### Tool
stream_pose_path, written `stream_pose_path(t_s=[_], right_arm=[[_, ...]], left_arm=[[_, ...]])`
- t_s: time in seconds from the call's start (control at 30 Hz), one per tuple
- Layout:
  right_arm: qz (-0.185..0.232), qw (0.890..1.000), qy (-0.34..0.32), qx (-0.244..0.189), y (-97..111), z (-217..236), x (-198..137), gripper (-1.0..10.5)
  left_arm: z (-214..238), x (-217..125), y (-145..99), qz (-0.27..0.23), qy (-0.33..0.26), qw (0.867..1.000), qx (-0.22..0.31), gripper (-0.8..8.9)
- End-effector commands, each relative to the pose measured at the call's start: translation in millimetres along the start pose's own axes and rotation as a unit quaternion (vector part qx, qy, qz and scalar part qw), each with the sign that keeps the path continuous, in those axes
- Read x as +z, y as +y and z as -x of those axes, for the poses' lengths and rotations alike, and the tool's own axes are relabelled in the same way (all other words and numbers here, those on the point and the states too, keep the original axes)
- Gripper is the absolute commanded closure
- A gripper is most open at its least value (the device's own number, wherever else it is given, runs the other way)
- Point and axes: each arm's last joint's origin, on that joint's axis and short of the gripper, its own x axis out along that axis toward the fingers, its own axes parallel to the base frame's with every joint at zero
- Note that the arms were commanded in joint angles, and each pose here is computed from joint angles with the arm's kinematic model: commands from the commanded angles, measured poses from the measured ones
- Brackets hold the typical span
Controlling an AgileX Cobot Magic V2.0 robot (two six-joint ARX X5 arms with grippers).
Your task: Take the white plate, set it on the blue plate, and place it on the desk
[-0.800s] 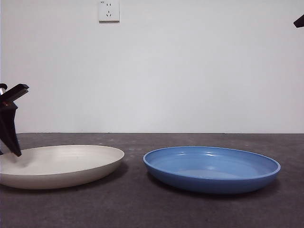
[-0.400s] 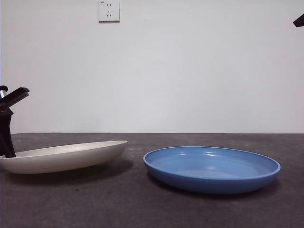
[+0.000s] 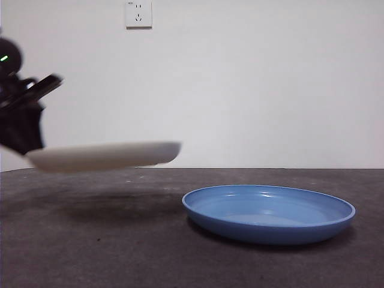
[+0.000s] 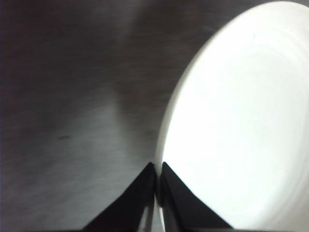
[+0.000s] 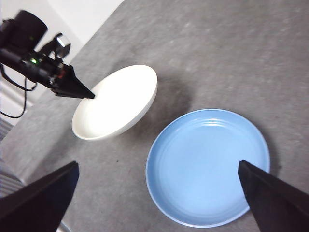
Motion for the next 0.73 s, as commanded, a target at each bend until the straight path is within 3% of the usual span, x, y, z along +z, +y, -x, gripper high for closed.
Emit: stream_pose_path(t_s=[0.03,0.4,0.73], right_arm=[[0.012,1.000,-0.005,-0.008,8.0,9.8,7.5,3.5],[0.045,0.999,0.018,-0.016,31.0,41.6,17.2,3.5],[0.061,0.995,0.037,-0.065,39.0,59.7,12.4,3.5]], left_arm=[[-1.6,9.1,-25.8,-0.021,0.003,1.000,-0.009,7.99],[-31.2,6.4,-126.5,-0.121,0.012,0.993,-0.006,7.99],[-95.3,9.1,-177.5,-0.181,0.066,0.981,-0.010,7.99]])
